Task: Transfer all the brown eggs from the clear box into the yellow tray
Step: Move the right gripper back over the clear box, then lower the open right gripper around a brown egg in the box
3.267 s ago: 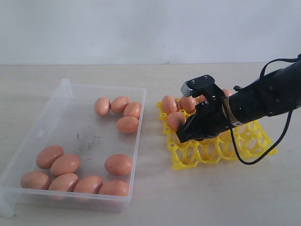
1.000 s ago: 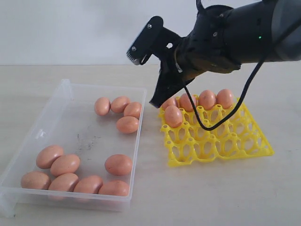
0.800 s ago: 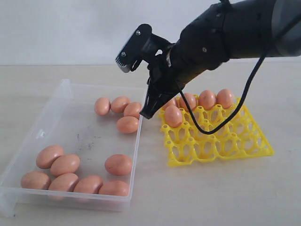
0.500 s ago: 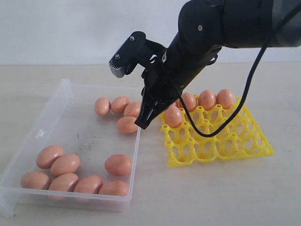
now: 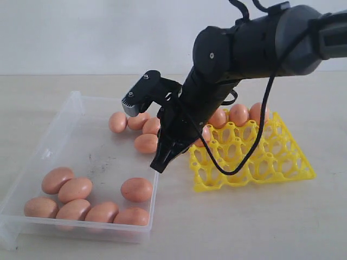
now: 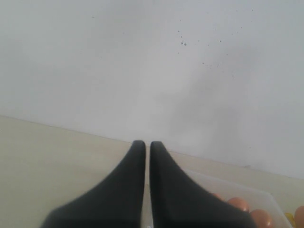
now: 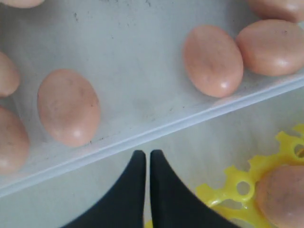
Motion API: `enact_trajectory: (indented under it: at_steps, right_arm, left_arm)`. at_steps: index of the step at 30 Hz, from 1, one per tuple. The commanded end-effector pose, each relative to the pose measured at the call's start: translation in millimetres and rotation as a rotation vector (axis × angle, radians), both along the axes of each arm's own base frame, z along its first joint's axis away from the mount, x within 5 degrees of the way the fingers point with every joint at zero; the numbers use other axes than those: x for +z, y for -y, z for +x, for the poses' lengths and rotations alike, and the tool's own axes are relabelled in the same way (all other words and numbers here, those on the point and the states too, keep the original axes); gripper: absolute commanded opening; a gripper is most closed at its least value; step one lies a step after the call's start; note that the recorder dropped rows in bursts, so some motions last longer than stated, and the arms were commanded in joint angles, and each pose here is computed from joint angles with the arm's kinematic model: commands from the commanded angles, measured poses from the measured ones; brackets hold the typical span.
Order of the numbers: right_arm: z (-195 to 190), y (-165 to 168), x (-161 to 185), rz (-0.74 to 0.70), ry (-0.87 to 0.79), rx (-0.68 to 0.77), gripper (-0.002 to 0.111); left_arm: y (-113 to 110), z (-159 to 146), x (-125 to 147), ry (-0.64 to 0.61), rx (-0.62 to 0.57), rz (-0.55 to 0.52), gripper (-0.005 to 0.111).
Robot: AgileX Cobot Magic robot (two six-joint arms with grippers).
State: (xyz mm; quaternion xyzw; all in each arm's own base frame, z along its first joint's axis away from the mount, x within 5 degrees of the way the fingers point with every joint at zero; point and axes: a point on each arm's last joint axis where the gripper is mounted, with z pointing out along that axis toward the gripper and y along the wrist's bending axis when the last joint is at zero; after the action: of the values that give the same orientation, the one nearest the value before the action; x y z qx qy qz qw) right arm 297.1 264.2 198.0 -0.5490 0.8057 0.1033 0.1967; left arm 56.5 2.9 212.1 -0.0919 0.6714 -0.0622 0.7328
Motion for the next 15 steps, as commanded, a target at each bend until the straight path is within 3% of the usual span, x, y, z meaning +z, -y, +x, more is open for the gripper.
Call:
enact_trajectory:
  at_steps: [1, 8, 15]
  right_arm:
    - [9, -12, 13, 0.082, 0.027, -0.020, 0.000]
    - [27, -37, 25, 0.130, -0.045, 0.021, 0.000]
    - [33, -44, 35, 0.121, -0.013, 0.109, 0.000]
  left_arm:
    - [0, 0, 1, 0.005, -0.004, 0.001, 0.004]
    - [0, 0, 1, 0.005, -0.004, 0.001, 0.004]
    - [0, 0, 1, 0.005, -0.004, 0.001, 0.004]
